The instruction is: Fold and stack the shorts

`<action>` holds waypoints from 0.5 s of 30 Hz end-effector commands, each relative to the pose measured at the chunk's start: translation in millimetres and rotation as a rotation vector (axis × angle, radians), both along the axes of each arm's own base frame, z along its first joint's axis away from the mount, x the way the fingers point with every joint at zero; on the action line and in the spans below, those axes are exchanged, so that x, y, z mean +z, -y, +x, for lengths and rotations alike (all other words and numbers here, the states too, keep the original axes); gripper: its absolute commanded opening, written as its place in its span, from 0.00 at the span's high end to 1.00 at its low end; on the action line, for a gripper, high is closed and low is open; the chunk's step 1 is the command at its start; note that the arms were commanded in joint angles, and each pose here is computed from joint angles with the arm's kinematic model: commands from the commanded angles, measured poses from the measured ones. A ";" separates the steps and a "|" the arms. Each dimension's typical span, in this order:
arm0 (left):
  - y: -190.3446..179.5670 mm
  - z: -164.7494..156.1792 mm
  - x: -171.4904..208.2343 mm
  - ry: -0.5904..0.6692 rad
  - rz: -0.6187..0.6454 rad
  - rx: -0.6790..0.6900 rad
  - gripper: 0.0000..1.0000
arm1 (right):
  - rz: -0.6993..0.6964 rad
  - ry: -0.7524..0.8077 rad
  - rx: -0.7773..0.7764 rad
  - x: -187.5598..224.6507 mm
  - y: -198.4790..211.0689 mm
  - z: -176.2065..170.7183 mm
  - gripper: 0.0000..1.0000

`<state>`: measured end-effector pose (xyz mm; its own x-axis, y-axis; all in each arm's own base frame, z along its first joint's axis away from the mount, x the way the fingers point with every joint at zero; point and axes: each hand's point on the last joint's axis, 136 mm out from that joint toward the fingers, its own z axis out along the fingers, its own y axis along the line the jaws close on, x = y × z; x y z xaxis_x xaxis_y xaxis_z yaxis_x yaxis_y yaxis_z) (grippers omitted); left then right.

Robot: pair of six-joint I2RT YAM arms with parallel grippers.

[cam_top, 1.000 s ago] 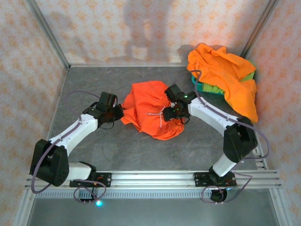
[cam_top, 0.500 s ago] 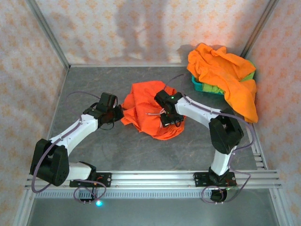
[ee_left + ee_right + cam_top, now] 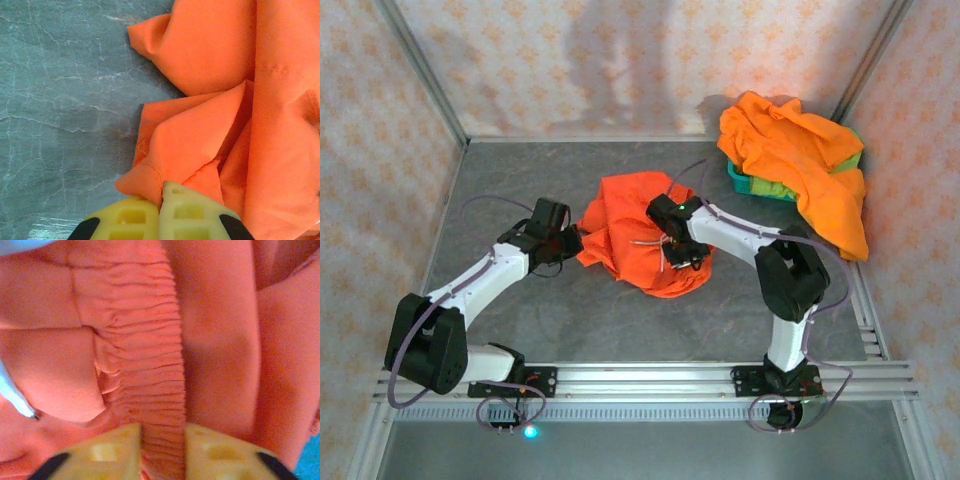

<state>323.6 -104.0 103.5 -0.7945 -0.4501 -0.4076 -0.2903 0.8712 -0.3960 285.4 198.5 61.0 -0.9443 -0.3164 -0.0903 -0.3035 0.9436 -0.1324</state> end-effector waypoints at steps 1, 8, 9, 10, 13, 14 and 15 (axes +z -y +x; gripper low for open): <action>-7.5 -2.2 -4.0 -0.005 0.049 0.009 1.00 | -0.046 0.012 -0.011 6.8 7.8 -0.9 0.92; -26.0 1.8 23.1 0.061 0.127 0.042 1.00 | 0.059 0.133 -0.086 49.4 11.8 23.1 1.00; -30.0 4.2 32.1 0.081 0.138 0.049 1.00 | 0.095 0.165 -0.107 61.4 13.6 29.2 1.00; -33.1 6.0 39.3 0.096 0.146 0.052 1.00 | 0.131 0.192 -0.123 71.9 14.2 34.1 1.00; -45.2 11.7 66.6 0.142 0.176 0.066 1.00 | 0.248 0.295 -0.163 110.6 19.5 49.2 1.00; -50.6 13.6 77.1 0.159 0.198 0.063 1.00 | 0.286 0.331 -0.177 124.0 22.4 53.6 1.00; -57.1 15.6 88.4 0.176 0.216 0.069 1.00 | 0.320 0.362 -0.190 136.2 26.0 57.2 1.00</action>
<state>334.3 -71.3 154.0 -0.7249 -0.4292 -0.5388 -0.2933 0.9000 -0.3223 324.9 175.1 142.9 -0.9319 -0.1374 -0.3358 -0.1479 0.9890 0.0059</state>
